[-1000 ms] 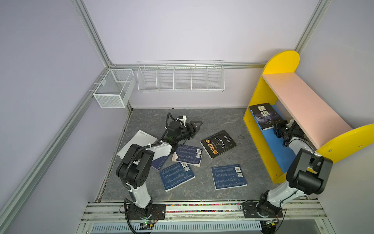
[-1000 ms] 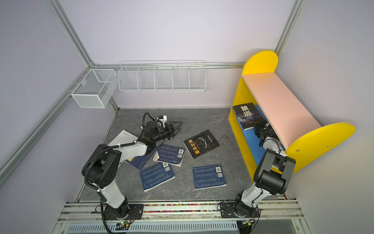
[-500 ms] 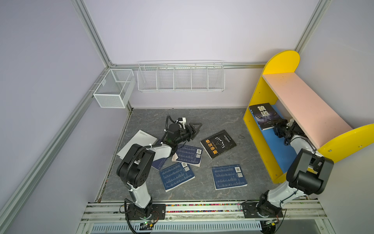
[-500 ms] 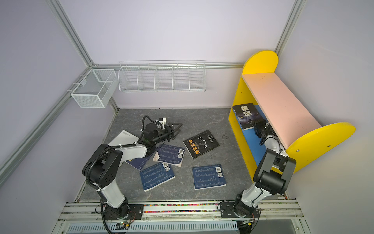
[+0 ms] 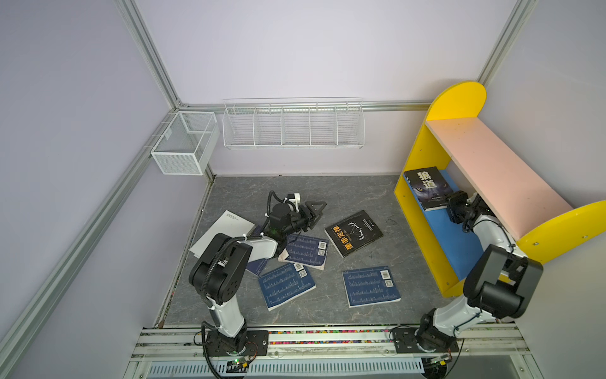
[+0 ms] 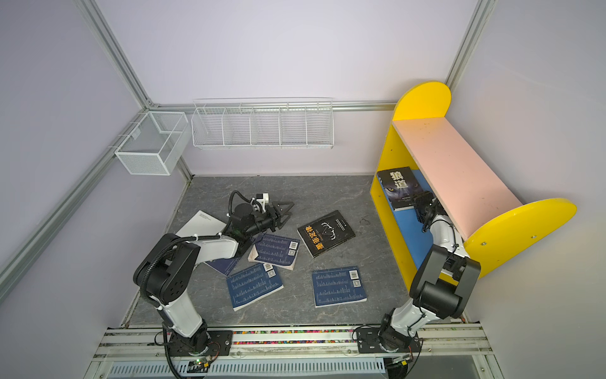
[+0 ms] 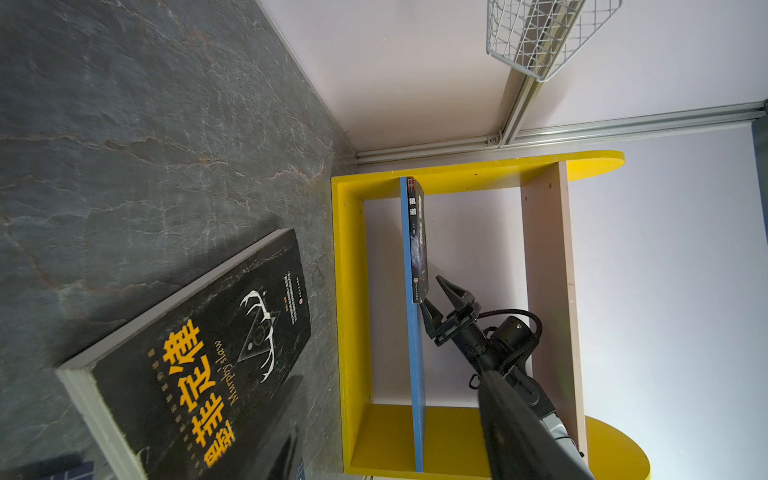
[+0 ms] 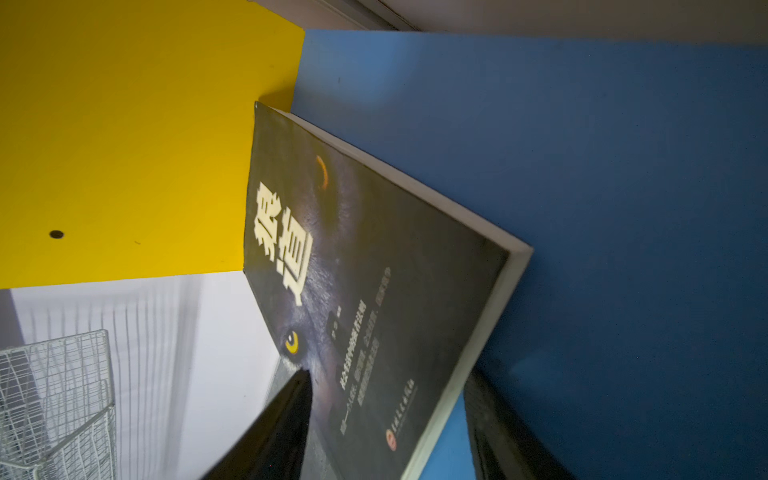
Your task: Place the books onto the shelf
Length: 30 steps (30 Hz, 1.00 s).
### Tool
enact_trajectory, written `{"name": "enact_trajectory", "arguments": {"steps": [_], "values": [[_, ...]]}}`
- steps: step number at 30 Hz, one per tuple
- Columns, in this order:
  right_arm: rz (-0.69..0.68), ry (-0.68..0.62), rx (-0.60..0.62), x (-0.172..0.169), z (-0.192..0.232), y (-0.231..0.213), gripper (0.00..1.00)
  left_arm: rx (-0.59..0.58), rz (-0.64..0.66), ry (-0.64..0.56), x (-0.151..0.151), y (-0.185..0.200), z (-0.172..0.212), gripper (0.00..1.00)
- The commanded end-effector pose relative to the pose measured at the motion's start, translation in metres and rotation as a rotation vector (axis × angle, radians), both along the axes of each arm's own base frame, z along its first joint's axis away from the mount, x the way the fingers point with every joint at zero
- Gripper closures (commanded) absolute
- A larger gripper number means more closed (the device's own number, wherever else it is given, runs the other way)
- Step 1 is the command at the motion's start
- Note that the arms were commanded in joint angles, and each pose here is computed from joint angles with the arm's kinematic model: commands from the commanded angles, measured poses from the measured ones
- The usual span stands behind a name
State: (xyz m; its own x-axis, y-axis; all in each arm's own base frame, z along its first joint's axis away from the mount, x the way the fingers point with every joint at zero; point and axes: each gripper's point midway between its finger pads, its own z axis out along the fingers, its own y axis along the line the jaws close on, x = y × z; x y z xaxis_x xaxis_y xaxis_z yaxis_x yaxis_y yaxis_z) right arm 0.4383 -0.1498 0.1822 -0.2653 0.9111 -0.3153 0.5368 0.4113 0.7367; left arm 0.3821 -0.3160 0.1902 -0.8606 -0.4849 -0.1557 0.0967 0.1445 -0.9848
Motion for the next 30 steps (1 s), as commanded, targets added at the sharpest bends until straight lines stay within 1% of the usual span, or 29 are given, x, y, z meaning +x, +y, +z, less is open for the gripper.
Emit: {"name": "enact_trajectory", "arguments": {"steps": [1, 4, 7, 12, 15, 18, 21, 23, 26, 27, 30], "values": [[-0.024, 0.183, 0.026, -0.032, -0.036, 0.004, 0.36, -0.034, 0.004, -0.03, -0.002, 0.003, 0.014, 0.34], [0.006, 0.126, 0.035, -0.029, -0.027, 0.011, 0.35, -0.017, 0.006, -0.031, -0.002, 0.004, 0.013, 0.34], [0.079, 0.06, 0.07, -0.024, -0.014, 0.029, 0.34, 0.016, 0.004, -0.041, -0.005, 0.004, 0.012, 0.34], [0.138, 0.036, 0.081, -0.027, -0.008, 0.053, 0.33, 0.098, 0.009, -0.044, -0.01, 0.005, 0.007, 0.33], [0.175, -0.009, 0.085, -0.026, 0.001, 0.069, 0.32, 0.144, 0.015, -0.048, -0.012, 0.008, 0.006, 0.33], [0.267, -0.052, 0.068, -0.02, 0.013, 0.095, 0.31, 0.189, 0.016, -0.05, -0.014, 0.01, 0.004, 0.32], [0.354, -0.076, 0.076, -0.024, 0.022, 0.122, 0.31, 0.226, 0.008, -0.051, -0.018, 0.012, 0.001, 0.31], [0.394, -0.081, 0.049, -0.03, 0.028, 0.135, 0.31, 0.26, 0.001, -0.066, -0.021, 0.014, -0.002, 0.3], [0.455, -0.094, 0.017, -0.043, 0.035, 0.156, 0.3, 0.332, 0.006, -0.047, -0.025, 0.021, -0.014, 0.3], [0.479, -0.097, -0.01, -0.047, 0.036, 0.163, 0.3, 0.363, 0.011, -0.042, -0.028, 0.023, -0.017, 0.3], [0.556, -0.064, -0.163, -0.057, 0.029, 0.182, 0.28, 0.46, 0.031, -0.023, -0.036, 0.027, -0.029, 0.3]]}}
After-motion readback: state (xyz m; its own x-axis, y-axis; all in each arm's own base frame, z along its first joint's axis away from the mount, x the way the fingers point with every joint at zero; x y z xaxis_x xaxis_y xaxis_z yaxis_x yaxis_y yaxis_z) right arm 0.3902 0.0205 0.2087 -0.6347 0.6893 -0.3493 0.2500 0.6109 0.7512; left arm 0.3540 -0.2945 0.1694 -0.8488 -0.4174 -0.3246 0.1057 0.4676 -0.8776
